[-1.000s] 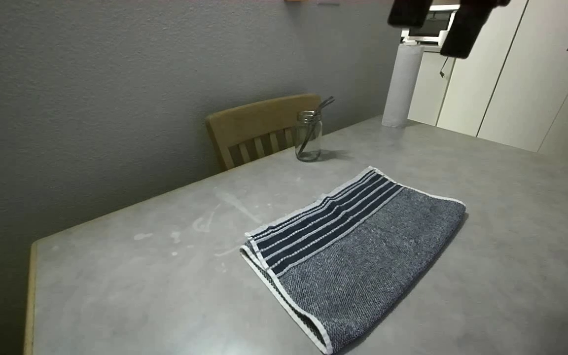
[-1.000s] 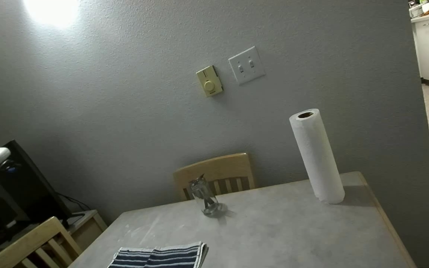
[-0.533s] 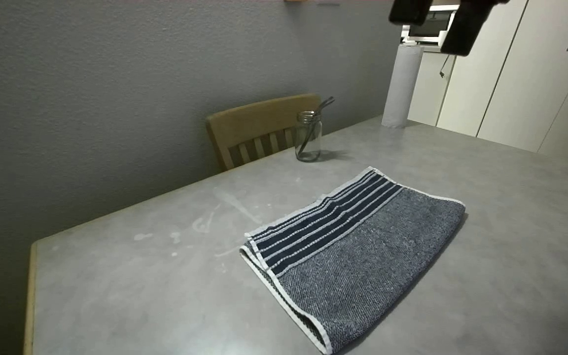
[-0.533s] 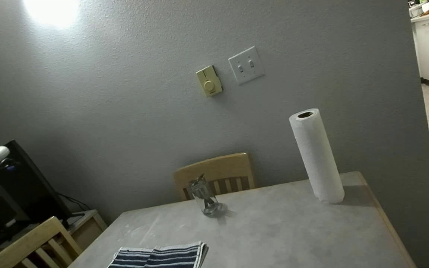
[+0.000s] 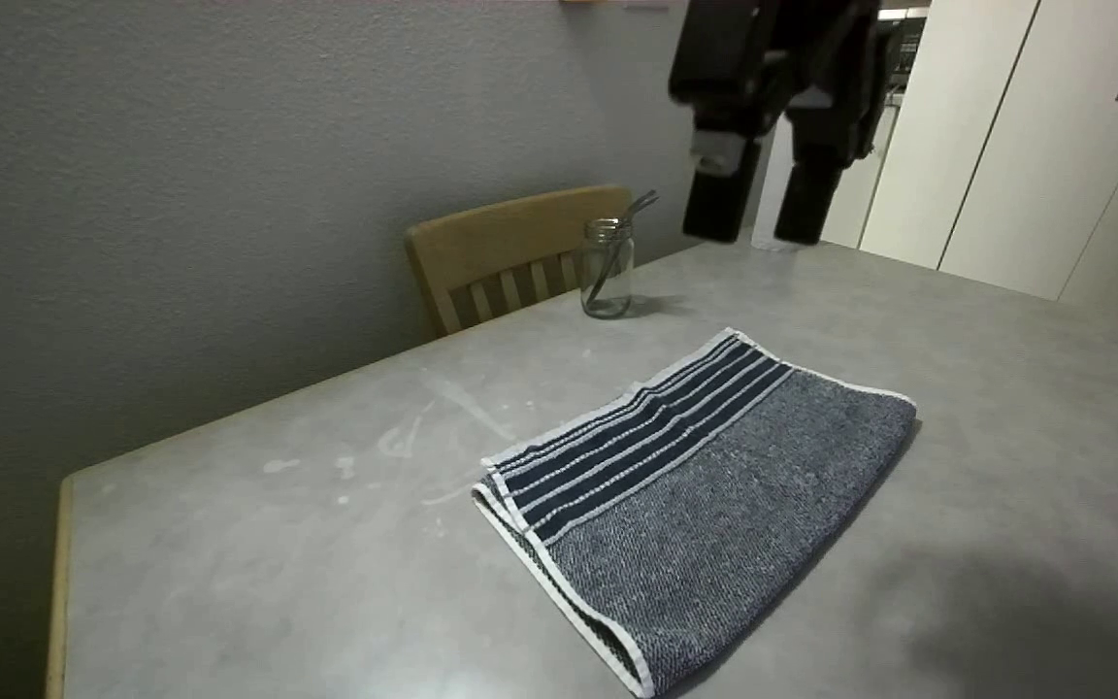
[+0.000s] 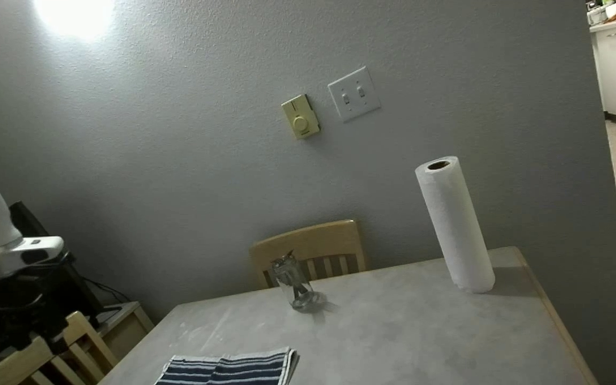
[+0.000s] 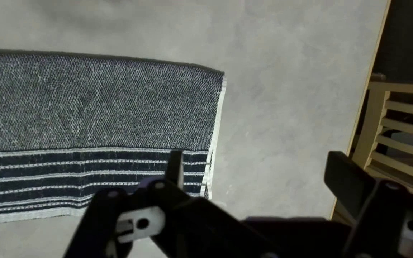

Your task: Fold the towel

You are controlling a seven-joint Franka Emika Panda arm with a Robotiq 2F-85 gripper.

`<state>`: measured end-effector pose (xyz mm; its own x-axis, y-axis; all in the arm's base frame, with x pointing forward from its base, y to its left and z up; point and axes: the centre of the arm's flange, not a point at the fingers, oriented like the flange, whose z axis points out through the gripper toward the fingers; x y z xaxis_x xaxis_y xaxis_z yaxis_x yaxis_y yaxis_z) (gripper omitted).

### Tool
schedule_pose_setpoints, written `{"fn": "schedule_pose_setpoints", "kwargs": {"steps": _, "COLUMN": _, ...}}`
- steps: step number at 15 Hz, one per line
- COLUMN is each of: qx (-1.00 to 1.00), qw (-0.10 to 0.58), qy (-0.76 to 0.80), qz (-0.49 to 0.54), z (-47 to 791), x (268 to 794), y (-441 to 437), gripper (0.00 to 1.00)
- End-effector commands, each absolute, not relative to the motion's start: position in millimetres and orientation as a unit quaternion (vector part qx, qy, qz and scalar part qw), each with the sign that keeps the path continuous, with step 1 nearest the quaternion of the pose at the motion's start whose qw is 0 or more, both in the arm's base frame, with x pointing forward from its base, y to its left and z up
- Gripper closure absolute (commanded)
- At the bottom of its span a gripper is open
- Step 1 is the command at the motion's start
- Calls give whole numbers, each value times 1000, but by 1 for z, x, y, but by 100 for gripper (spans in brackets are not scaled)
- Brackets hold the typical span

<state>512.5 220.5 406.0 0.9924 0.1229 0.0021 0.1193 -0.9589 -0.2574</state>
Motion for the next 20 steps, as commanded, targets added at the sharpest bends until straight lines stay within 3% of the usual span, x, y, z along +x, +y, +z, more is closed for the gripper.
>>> {"fn": "schedule_pose_setpoints", "kwargs": {"steps": 1, "qx": -983, "qw": 148, "qy": -105, "qz": 39, "z": 376, "x": 556, "y": 237, "gripper": 0}}
{"fn": "schedule_pose_setpoints", "kwargs": {"steps": 3, "qx": -986, "qw": 138, "qy": -95, "qz": 23, "z": 378, "x": 537, "y": 231, "gripper": 0}}
{"fn": "schedule_pose_setpoints", "kwargs": {"steps": 10, "qx": -983, "qw": 140, "qy": -112, "qz": 34, "z": 364, "x": 555, "y": 241, "gripper": 0}}
{"fn": "schedule_pose_setpoints", "kwargs": {"steps": 20, "qx": -980, "qw": 119, "qy": -127, "qz": 98, "z": 286, "x": 611, "y": 264, "gripper": 0}}
